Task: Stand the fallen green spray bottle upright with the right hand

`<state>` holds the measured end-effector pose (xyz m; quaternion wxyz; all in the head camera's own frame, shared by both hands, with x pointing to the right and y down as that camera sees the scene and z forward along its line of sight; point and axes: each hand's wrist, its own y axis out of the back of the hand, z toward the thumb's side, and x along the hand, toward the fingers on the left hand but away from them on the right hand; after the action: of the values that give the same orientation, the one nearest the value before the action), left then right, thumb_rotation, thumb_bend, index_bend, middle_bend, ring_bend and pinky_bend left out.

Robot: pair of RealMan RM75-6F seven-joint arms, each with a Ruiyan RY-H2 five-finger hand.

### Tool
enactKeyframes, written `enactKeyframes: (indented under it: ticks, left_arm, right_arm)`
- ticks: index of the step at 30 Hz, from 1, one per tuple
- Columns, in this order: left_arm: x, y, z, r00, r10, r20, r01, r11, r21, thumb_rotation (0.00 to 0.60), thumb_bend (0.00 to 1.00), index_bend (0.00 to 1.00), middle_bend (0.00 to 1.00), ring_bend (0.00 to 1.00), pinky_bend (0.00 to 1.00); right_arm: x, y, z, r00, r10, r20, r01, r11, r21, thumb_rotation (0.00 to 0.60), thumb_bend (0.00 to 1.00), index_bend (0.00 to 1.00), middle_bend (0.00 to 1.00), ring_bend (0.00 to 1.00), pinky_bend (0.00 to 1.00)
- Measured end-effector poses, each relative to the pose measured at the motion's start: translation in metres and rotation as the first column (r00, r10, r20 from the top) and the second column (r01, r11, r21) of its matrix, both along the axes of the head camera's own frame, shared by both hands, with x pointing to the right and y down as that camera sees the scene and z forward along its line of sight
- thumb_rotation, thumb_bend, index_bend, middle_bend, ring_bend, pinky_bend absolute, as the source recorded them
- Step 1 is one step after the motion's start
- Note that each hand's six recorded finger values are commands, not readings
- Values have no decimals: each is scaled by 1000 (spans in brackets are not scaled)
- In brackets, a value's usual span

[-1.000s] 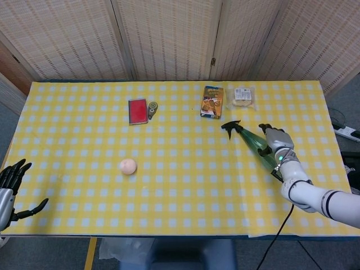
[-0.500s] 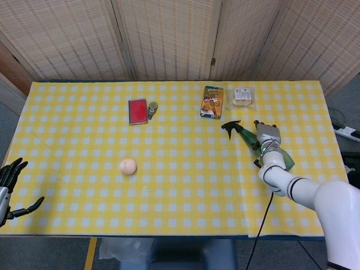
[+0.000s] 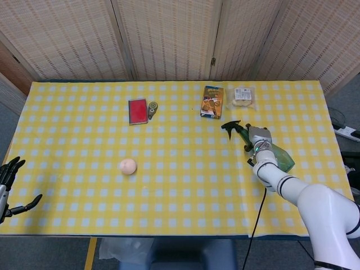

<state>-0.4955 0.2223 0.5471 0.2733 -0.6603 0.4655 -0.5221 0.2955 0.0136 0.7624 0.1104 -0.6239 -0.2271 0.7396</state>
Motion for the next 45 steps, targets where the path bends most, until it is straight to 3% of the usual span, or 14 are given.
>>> enactKeyframes:
  ticks: [3, 7, 10, 18, 26, 30, 33, 37, 40, 43, 45]
  left_arm:
    - [0, 0, 0, 1000, 0, 1, 0, 1000, -1, 319, 264, 0, 53, 46, 18]
    - [-1, 0, 0, 1000, -2, 2, 2, 1000, -2, 321, 264, 0, 53, 46, 18]
    - [-1, 0, 0, 1000, -1, 2, 1, 1000, -3, 320, 264, 0, 53, 46, 18]
    - [1, 1, -1, 1000, 4, 4, -4, 1000, 2, 319, 264, 0, 53, 46, 18]
    - [2, 1, 0, 1000, 10, 8, -10, 1000, 2, 323, 264, 0, 53, 46, 18]
    - [3, 1, -1, 1000, 12, 11, -12, 1000, 5, 321, 264, 0, 53, 46, 18]
    - [3, 1, 0, 1000, 9, 13, -9, 1000, 1, 318, 264, 0, 53, 46, 18]
    - [4, 1, 1, 1000, 14, 15, -14, 1000, -2, 320, 264, 0, 53, 46, 18]
    - [4, 1, 1, 1000, 14, 17, -14, 1000, -2, 319, 264, 0, 53, 46, 18]
    - [4, 1, 1, 1000, 13, 17, -13, 1000, -3, 319, 264, 0, 53, 46, 18]
    - [4, 1, 1, 1000, 13, 18, -13, 1000, -4, 321, 264, 0, 53, 46, 18]
  right_arm:
    - [-2, -3, -1, 1000, 5, 13, -5, 1000, 10, 600, 465, 177, 288, 288, 88]
    - [-3, -8, -4, 1000, 0, 27, -1, 1000, 31, 600, 464, 365, 413, 407, 294]
    - [-3, -11, -6, 999, -3, 39, 1, 999, 48, 600, 465, 436, 465, 463, 403]
    - [-13, -17, -14, 992, 13, 122, -26, 994, 102, 600, 464, 473, 499, 509, 440]
    - [-40, -21, -32, 944, -26, 330, -65, 963, 260, 600, 465, 484, 512, 516, 441]
    - [-52, -22, -50, 883, -90, 461, -102, 921, 375, 600, 464, 484, 515, 514, 437]
    - [-59, -21, -66, 809, -150, 569, -162, 873, 460, 600, 465, 484, 516, 513, 430]
    - [-59, -14, -88, 681, -219, 699, -301, 786, 540, 600, 465, 484, 530, 529, 430]
    - [-47, -6, -94, 605, -250, 756, -408, 719, 563, 600, 466, 485, 534, 534, 430]
    - [-34, 5, -90, 567, -273, 777, -461, 677, 574, 600, 465, 486, 536, 536, 430]
    - [-28, 13, -83, 558, -276, 783, -474, 668, 573, 600, 464, 487, 537, 537, 430]
